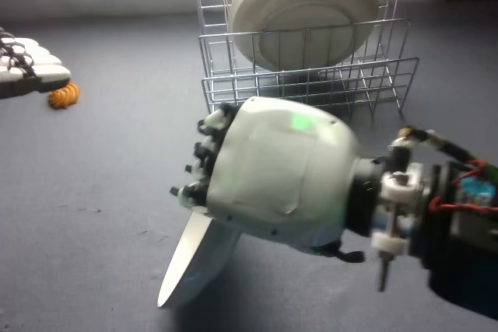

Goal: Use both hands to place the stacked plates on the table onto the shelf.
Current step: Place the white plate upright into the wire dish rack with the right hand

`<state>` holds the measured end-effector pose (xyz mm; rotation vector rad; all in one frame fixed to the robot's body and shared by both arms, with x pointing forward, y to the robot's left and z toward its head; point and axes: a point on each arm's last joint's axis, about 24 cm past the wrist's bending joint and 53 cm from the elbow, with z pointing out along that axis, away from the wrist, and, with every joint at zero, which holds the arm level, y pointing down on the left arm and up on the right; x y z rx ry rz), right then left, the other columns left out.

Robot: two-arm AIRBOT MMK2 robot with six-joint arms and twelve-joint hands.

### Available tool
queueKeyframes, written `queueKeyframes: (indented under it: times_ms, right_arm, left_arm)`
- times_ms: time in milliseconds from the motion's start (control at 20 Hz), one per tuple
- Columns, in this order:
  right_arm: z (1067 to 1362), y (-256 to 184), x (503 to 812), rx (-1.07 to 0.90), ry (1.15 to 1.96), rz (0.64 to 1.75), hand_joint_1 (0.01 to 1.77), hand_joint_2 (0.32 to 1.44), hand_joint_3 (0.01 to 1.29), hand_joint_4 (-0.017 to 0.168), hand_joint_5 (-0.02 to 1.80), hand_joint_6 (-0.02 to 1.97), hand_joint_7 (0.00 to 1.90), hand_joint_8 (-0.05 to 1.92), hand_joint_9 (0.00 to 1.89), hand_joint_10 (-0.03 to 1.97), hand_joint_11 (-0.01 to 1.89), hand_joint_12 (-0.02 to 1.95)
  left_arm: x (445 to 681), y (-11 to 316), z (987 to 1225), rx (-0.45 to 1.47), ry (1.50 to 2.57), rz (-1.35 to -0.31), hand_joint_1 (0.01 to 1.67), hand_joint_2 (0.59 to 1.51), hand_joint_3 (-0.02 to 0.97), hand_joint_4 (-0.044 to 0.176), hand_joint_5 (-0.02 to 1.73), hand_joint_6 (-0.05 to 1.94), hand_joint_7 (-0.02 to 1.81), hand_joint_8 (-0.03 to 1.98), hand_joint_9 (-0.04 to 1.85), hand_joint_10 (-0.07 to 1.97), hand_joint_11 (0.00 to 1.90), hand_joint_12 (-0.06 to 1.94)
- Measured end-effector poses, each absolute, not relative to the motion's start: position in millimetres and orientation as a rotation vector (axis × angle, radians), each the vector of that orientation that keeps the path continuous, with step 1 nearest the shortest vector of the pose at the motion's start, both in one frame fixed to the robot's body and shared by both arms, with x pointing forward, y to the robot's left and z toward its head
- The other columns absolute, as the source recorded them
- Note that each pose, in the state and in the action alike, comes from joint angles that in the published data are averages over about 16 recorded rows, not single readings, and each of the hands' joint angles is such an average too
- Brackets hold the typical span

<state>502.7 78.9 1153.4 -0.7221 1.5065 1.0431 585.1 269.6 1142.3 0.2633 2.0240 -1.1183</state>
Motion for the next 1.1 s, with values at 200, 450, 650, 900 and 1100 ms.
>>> queueKeyframes:
  times_ms: [200,450,650,900,1100]
  right_arm:
    - [1173,66,502,-0.678,1.548,1.104,1.36,0.97,0.01,0.003,0.96,0.95,1.09,0.84,1.04,0.94,0.9,1.07]
    - [1196,55,503,-0.608,1.623,1.237,1.36,0.96,0.01,0.001,0.96,0.95,1.08,0.84,1.04,0.94,0.9,1.07]
    - [1207,44,516,-0.509,1.724,1.312,1.36,0.96,0.01,-0.001,0.96,0.96,1.07,0.84,1.03,0.95,0.9,1.08]
    - [1217,25,547,-0.306,1.847,1.367,1.37,0.96,0.01,-0.003,0.96,0.97,1.07,0.84,1.03,0.96,0.9,1.09]
    - [1228,9,576,-0.112,1.891,1.391,1.37,0.96,0.01,-0.003,0.95,0.97,1.07,0.85,1.02,0.97,0.89,1.09]
  left_arm:
    - [589,276,1146,0.256,2.025,-1.087,0.02,1.104,0.021,-0.004,0.02,0.01,0.02,0.0,0.01,0.01,0.02,0.01]
    - [591,280,1147,0.256,2.03,-1.064,0.02,1.1,0.021,-0.004,0.02,0.01,0.02,0.0,0.01,0.01,0.02,0.01]
    - [589,278,1151,0.275,2.021,-1.081,0.02,1.097,0.022,-0.004,0.02,0.01,0.02,0.0,0.02,0.01,0.02,0.01]
    - [578,270,1159,0.335,1.999,-1.144,0.01,1.095,0.022,-0.003,0.02,0.01,0.02,0.0,0.02,0.01,0.02,0.01]
    - [564,262,1166,0.408,1.981,-1.209,0.01,1.092,0.022,-0.003,0.02,0.01,0.02,0.0,0.02,0.01,0.02,0.01]
